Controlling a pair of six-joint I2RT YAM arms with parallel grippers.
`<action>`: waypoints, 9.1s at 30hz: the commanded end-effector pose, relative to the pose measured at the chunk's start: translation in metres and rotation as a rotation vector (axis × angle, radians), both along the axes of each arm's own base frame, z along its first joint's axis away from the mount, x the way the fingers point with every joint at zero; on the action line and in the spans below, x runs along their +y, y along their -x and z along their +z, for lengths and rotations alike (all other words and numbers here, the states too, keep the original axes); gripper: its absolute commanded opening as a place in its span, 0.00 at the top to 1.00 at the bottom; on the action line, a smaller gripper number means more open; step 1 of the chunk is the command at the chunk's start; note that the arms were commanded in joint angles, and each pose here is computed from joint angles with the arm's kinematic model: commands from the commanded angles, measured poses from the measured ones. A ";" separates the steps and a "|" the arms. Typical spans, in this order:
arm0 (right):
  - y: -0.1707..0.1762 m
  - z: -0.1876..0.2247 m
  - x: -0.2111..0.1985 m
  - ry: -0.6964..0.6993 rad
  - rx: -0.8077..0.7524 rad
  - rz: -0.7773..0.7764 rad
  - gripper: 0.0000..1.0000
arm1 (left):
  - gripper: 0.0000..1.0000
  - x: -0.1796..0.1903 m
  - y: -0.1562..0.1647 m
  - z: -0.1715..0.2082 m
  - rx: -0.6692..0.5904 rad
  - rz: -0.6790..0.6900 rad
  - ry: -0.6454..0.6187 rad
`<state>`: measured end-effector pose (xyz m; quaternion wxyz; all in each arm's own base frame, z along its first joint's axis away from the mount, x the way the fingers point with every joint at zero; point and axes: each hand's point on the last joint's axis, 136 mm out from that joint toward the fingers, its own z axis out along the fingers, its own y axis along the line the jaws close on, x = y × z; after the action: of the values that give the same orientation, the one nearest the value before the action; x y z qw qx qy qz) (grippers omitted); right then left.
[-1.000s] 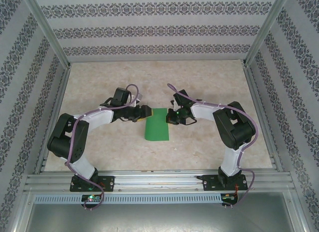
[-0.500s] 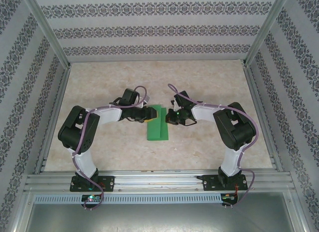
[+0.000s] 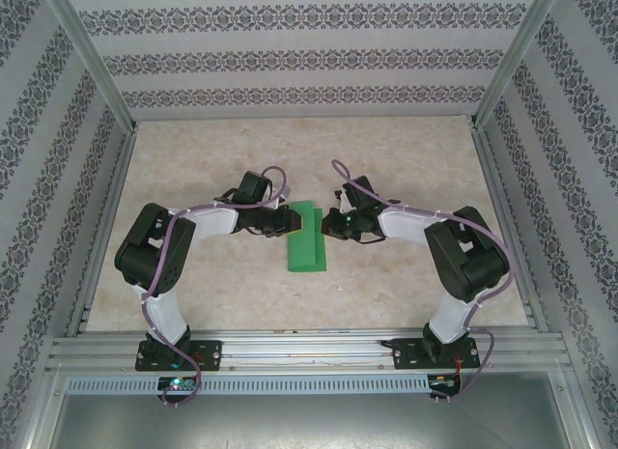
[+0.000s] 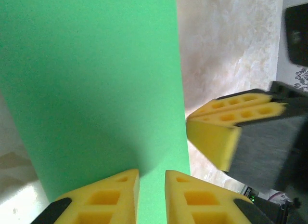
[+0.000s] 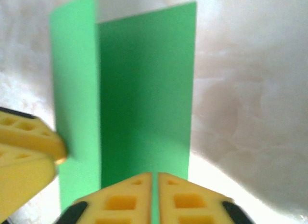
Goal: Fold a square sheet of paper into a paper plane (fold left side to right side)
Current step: First fold in half a square sheet of paper at the center of the table, then hold the square sheet of paper at the center of the table, then first fold the square sheet of paper in half at the center of the table.
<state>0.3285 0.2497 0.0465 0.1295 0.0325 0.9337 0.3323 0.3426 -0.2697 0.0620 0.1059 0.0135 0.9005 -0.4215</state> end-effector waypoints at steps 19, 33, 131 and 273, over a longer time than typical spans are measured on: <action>0.003 0.012 0.033 -0.317 -0.014 0.059 0.52 | 0.85 -0.006 -0.003 0.001 -0.014 -0.003 -0.028; 0.002 0.003 0.032 -0.285 0.008 0.036 0.92 | 0.82 -0.007 -0.004 0.008 -0.030 0.008 -0.007; 0.003 0.010 -0.054 0.014 -0.084 -0.101 0.59 | 0.56 -0.008 0.034 -0.093 0.237 0.004 -0.464; 0.050 -0.089 -0.031 0.221 0.289 0.019 1.00 | 0.84 0.003 0.014 -0.046 0.037 0.047 -0.210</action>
<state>0.3104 0.2614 0.0126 0.0504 0.0271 0.9389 0.3393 0.3266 -0.2725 0.0273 0.0996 0.0104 0.9410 -0.3231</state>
